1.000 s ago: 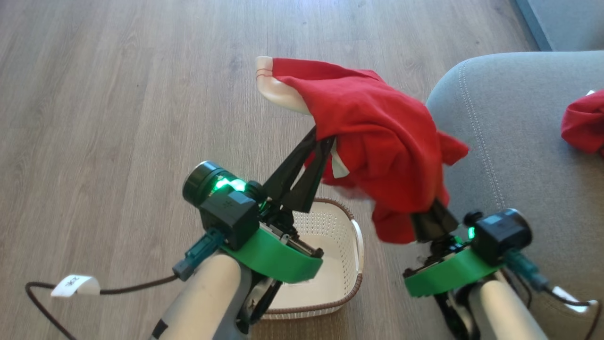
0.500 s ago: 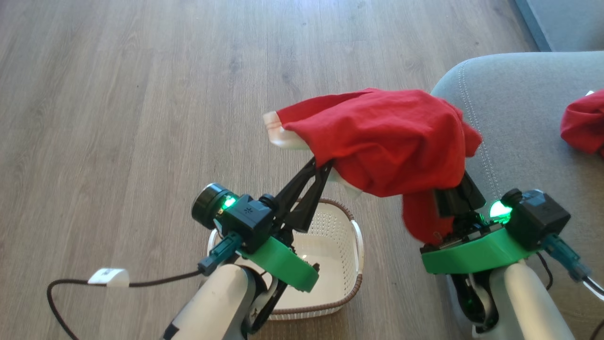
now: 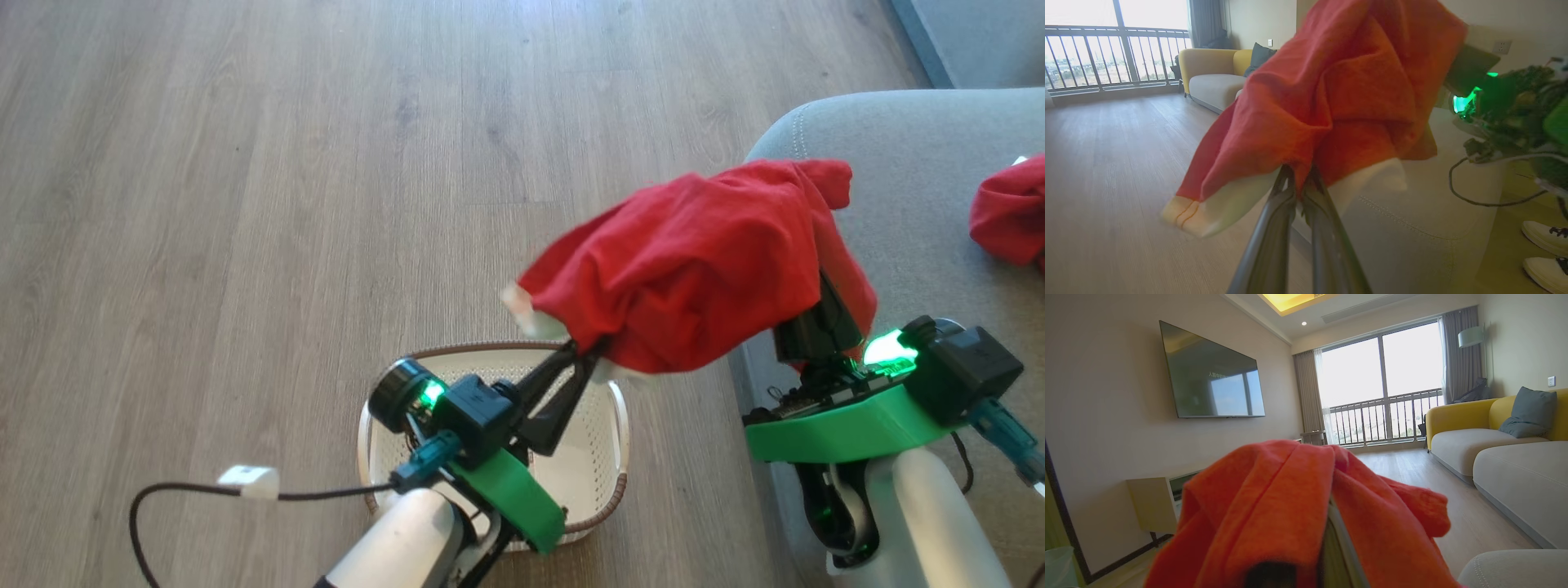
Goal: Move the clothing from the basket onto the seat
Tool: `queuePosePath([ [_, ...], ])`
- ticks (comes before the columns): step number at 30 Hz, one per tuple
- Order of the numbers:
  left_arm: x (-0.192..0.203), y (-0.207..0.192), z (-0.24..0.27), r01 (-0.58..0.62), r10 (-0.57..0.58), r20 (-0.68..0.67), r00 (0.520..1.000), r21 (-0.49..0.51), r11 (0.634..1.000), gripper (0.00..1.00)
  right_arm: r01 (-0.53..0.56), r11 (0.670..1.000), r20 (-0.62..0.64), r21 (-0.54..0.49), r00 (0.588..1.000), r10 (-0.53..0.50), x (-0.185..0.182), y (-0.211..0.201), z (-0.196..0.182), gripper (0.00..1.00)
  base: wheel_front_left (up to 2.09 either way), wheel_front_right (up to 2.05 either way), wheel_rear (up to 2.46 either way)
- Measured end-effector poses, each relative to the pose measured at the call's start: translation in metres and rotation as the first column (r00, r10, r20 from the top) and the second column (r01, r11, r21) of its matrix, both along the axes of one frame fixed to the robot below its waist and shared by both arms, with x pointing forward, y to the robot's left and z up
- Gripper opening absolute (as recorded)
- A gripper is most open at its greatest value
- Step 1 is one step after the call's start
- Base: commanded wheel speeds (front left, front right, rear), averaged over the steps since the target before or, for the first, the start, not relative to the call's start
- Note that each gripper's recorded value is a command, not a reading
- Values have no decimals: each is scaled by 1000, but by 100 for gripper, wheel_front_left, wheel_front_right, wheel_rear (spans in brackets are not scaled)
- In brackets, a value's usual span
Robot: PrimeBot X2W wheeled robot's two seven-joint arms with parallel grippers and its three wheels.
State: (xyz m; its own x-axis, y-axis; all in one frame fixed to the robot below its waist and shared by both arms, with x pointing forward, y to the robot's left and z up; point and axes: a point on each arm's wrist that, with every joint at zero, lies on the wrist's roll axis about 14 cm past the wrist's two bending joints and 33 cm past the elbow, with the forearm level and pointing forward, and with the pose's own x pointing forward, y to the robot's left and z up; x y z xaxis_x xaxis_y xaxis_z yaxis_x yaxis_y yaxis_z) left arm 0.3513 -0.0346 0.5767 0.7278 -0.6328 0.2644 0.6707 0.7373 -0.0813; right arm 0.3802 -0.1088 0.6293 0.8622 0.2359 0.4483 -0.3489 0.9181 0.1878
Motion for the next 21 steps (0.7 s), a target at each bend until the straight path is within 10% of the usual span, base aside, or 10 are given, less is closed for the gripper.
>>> queuePosePath([
  [10,-9,-9,-24,50,-47,-45,998,63,997,0,-11,1000,-2,7,1000,11,1,3,0,0,0,0,0],
  [12,-8,-9,-27,49,-45,-49,998,70,996,92,-12,1000,-2,8,1000,12,1,3,0,0,0,0,0],
  [21,-13,-6,-54,47,-33,-106,994,125,991,100,-6,1000,0,12,1000,6,0,1,1,0,0,0,0],
])
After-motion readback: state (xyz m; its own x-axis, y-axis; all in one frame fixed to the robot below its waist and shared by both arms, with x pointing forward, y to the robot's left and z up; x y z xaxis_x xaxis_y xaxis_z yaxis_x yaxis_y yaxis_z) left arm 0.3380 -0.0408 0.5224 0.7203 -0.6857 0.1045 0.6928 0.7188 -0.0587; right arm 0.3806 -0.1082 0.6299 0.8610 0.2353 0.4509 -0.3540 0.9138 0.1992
